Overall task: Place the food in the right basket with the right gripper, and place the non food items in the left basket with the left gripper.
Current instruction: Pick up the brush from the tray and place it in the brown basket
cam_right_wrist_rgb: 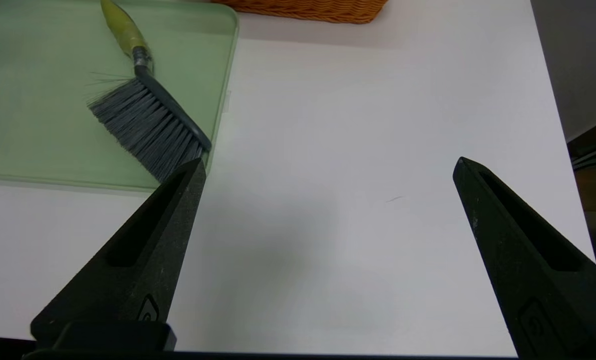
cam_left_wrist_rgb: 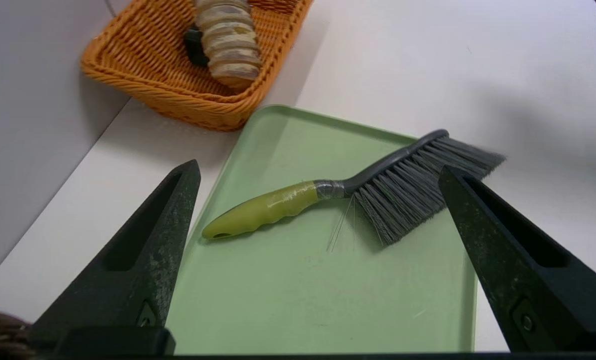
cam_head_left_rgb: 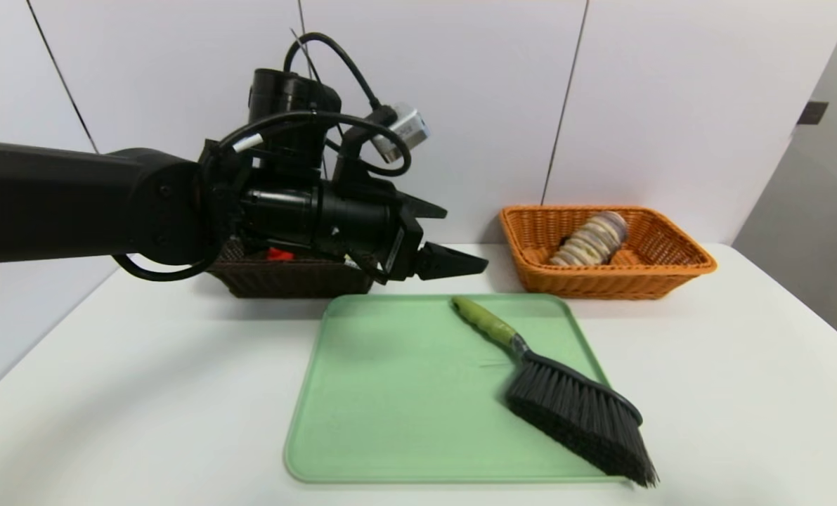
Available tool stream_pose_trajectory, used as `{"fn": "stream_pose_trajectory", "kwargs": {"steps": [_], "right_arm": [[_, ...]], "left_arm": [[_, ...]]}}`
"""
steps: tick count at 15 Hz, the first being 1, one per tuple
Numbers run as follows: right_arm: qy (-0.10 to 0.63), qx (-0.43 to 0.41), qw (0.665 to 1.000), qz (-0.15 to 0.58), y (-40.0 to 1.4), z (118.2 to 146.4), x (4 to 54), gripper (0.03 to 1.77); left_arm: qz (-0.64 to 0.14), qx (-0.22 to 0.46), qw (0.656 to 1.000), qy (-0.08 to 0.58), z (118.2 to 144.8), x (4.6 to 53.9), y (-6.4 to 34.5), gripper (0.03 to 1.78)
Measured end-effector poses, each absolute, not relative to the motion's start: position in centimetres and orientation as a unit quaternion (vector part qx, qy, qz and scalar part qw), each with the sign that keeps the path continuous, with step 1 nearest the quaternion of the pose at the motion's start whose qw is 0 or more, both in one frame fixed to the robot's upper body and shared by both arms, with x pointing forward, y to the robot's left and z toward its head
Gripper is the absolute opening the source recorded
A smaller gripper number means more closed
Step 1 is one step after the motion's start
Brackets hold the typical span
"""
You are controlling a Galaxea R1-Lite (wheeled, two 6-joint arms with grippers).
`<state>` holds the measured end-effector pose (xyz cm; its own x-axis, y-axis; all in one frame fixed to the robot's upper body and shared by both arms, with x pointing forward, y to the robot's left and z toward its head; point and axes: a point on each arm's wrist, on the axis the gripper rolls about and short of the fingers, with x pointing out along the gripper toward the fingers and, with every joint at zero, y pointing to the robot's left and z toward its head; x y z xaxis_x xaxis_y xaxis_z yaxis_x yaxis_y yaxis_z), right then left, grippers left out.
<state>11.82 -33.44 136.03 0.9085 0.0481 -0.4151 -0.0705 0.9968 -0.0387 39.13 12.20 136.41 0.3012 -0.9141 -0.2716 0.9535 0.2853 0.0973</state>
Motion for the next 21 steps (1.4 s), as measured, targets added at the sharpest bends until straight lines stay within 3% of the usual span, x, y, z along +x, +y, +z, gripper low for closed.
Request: {"fn": "stream_pose_trajectory", "kwargs": {"steps": [4, 8, 21], "right_arm": [[0.212, -0.005, 0.977, 0.027, -33.5, 135.5, 11.4, 1.71], [0.211, -0.002, 0.977, 0.026, -33.6, 134.9, 10.9, 1.71], [0.232, -0.005, 0.972, 0.028, -33.6, 133.7, 11.0, 1.71]], "left_arm": [[-0.603, 0.163, 0.779, 0.042, 134.9, 39.4, 11.0, 1.69], [-0.59, 0.175, 0.788, -0.016, 134.2, 40.3, 8.7, 1.69], [-0.595, 0.197, 0.779, 0.037, 130.7, 41.3, 7.1, 1.69]]}}
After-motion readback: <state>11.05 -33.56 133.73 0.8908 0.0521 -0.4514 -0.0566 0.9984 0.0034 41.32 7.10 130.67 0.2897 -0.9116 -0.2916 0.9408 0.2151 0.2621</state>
